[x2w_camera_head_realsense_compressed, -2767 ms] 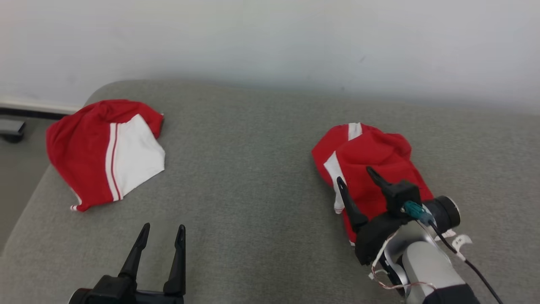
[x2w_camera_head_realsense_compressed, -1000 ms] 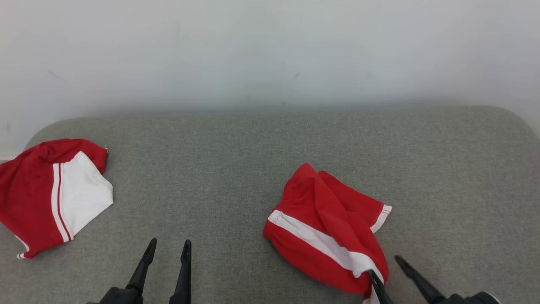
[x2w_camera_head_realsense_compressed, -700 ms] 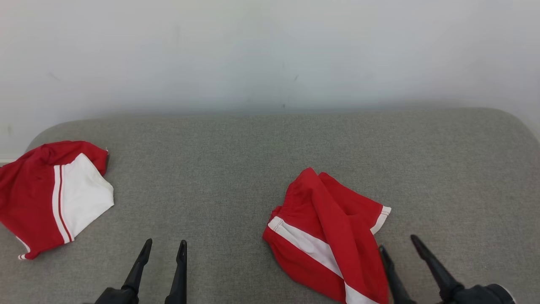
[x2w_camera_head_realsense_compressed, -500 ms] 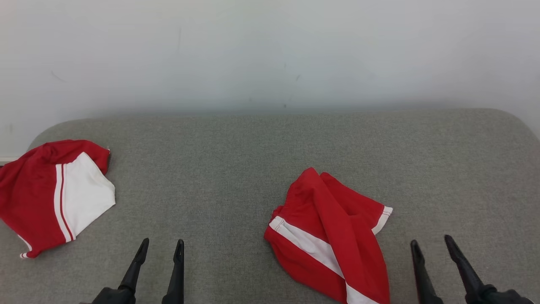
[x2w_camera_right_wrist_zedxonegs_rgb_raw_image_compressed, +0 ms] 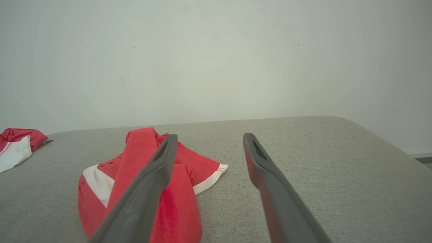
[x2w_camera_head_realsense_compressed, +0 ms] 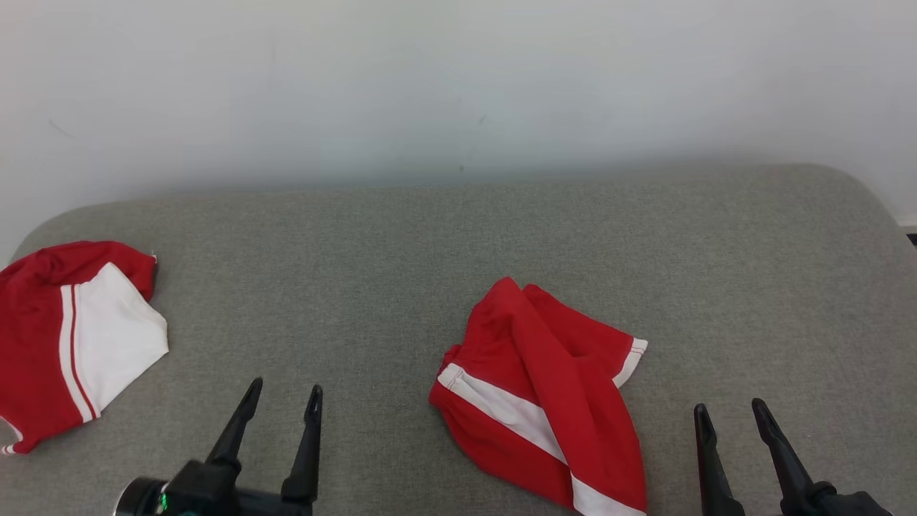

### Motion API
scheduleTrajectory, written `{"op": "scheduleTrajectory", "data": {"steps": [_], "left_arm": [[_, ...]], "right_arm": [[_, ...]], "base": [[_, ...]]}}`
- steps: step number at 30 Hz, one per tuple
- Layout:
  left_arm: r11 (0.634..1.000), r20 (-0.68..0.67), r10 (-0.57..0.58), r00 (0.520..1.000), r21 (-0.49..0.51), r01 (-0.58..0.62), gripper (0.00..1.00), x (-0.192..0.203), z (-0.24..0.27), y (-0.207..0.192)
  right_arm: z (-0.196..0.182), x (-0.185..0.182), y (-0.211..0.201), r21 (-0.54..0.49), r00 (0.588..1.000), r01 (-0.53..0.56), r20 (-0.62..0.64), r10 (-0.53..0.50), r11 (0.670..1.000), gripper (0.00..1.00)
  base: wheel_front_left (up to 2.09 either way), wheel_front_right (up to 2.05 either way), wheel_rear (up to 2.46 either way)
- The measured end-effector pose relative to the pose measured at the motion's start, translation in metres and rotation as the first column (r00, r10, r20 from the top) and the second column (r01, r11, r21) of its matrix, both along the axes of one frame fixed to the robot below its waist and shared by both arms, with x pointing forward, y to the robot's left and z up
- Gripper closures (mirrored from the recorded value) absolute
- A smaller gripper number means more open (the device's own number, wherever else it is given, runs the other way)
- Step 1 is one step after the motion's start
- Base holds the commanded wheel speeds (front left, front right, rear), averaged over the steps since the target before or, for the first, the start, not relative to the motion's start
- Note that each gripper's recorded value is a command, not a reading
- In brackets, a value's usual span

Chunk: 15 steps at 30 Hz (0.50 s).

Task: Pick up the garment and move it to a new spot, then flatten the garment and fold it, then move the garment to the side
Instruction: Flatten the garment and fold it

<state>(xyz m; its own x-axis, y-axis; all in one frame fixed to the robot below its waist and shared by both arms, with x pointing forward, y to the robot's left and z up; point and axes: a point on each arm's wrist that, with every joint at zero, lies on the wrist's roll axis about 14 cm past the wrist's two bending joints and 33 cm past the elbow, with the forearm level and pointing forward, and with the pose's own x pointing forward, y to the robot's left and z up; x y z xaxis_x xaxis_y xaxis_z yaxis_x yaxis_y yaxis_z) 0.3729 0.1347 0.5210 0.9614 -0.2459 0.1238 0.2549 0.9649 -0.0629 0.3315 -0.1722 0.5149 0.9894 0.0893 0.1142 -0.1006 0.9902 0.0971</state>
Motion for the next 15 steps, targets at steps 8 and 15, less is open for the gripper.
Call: {"op": "scheduleTrajectory", "data": {"steps": [8,15], "left_arm": [[0.974,0.046,-0.217,0.975,0.072,0.214,0.0,0.045,0.033,-0.055],[0.922,-0.176,-0.356,0.918,0.094,0.376,0.0,0.066,0.0,-0.097]], "right_arm": [[0.002,0.007,0.0,-0.005,1.0,0.005,0.006,-0.005,1.0,0.0],[-0.008,0.002,-0.018,-0.017,0.997,0.068,-0.026,-0.068,0.998,0.0]], "base": [[0.0,0.0,0.0],[0.0,0.0,0.0]]}}
